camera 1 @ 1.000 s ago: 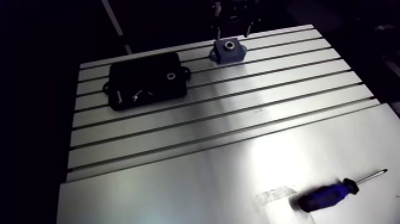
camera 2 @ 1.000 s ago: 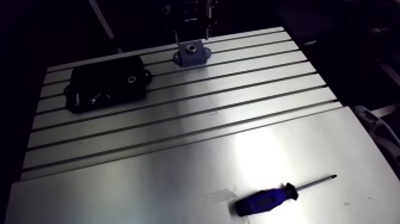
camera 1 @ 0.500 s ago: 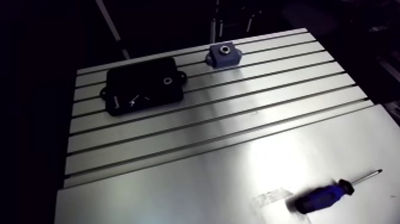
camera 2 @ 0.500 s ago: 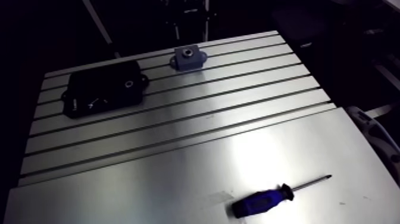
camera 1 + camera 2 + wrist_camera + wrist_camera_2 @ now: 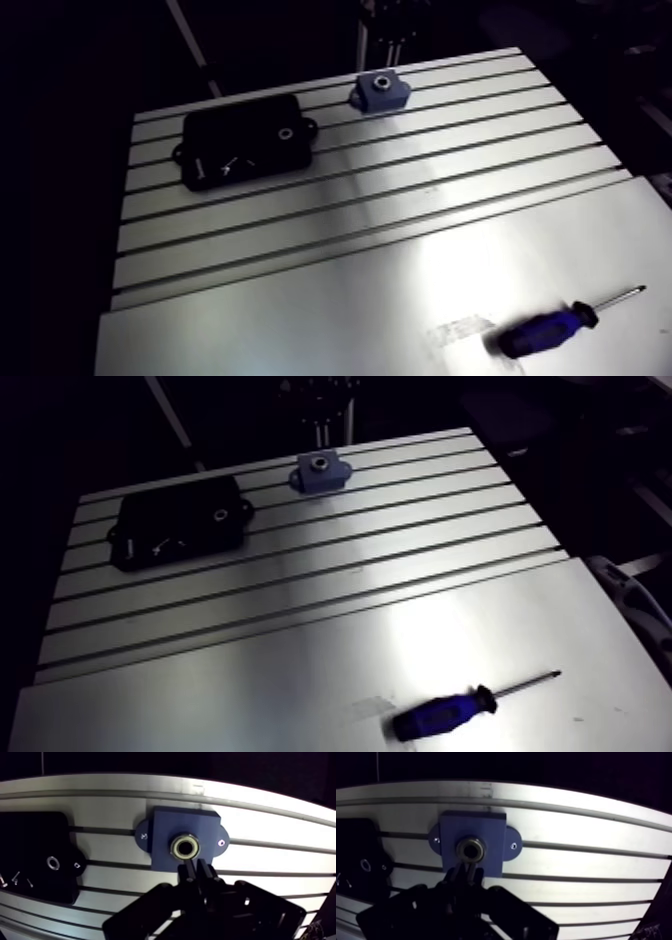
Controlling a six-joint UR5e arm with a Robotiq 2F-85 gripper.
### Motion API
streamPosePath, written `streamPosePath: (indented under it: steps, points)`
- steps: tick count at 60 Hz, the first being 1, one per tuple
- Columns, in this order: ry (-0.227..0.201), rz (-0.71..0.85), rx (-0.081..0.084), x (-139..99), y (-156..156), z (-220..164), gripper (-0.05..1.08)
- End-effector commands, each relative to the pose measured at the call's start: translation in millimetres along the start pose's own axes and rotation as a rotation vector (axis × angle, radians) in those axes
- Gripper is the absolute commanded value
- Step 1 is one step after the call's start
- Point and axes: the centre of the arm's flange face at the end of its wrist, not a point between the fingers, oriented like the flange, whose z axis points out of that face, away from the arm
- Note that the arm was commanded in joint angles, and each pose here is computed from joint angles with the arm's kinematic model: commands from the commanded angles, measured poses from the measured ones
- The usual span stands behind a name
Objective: Pick up the bearing and press it into the housing until flush.
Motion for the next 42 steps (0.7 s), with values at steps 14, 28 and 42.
streamPosePath:
  steps: [14, 28, 42]
  points:
    - [-0.007, 0.001, 0.003, 1.0, -0.7, 4.6, 1.07]
    - [-0.007, 0.003, 0.003, 0.2, -1.1, 7.0, 1.07]
    - [-0.018, 0.017, 0.004, -2.2, -1.7, 13.1, 1.07]
